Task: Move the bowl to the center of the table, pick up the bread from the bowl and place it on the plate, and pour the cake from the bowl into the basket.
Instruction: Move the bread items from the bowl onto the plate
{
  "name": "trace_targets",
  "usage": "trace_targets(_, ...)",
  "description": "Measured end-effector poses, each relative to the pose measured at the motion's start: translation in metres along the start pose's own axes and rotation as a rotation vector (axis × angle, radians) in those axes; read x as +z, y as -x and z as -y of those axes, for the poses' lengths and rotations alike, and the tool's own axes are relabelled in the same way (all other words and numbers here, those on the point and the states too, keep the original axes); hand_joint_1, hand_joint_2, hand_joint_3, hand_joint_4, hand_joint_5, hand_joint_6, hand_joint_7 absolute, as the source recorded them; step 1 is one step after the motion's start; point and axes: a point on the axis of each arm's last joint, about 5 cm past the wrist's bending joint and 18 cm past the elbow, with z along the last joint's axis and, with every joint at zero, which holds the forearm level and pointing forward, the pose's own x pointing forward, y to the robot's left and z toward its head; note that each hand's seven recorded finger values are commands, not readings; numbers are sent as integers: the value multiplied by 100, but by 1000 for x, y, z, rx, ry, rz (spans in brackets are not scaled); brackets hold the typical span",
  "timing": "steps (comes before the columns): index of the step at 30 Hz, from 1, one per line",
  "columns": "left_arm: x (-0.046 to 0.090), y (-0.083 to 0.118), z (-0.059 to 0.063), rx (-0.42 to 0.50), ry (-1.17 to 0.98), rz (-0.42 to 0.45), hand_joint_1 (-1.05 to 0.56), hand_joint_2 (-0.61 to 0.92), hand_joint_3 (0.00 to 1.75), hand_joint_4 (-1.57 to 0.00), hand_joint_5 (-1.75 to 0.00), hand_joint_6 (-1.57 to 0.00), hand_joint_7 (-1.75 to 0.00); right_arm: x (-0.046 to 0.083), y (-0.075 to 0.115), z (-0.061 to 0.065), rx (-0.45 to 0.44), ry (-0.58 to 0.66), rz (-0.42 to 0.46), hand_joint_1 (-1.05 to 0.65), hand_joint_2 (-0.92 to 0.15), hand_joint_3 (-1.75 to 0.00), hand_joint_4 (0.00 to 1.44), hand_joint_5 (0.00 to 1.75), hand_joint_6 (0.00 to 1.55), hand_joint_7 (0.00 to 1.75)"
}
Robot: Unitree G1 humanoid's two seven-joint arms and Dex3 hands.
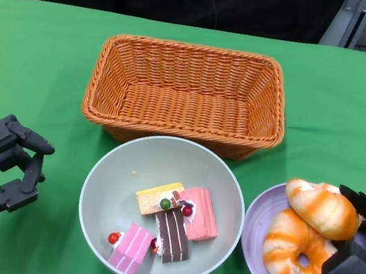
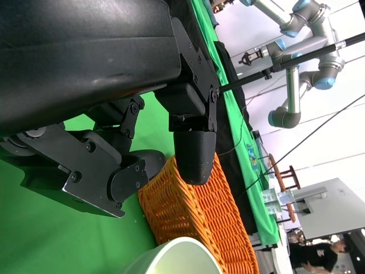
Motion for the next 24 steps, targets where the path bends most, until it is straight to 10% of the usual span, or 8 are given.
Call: trace_targets(24, 0, -1, 0, -2, -1, -2, 1, 67, 93, -75, -166, -73, -135, 20, 19, 11, -18, -12, 92, -53, -92, -4, 24, 0, 32, 0)
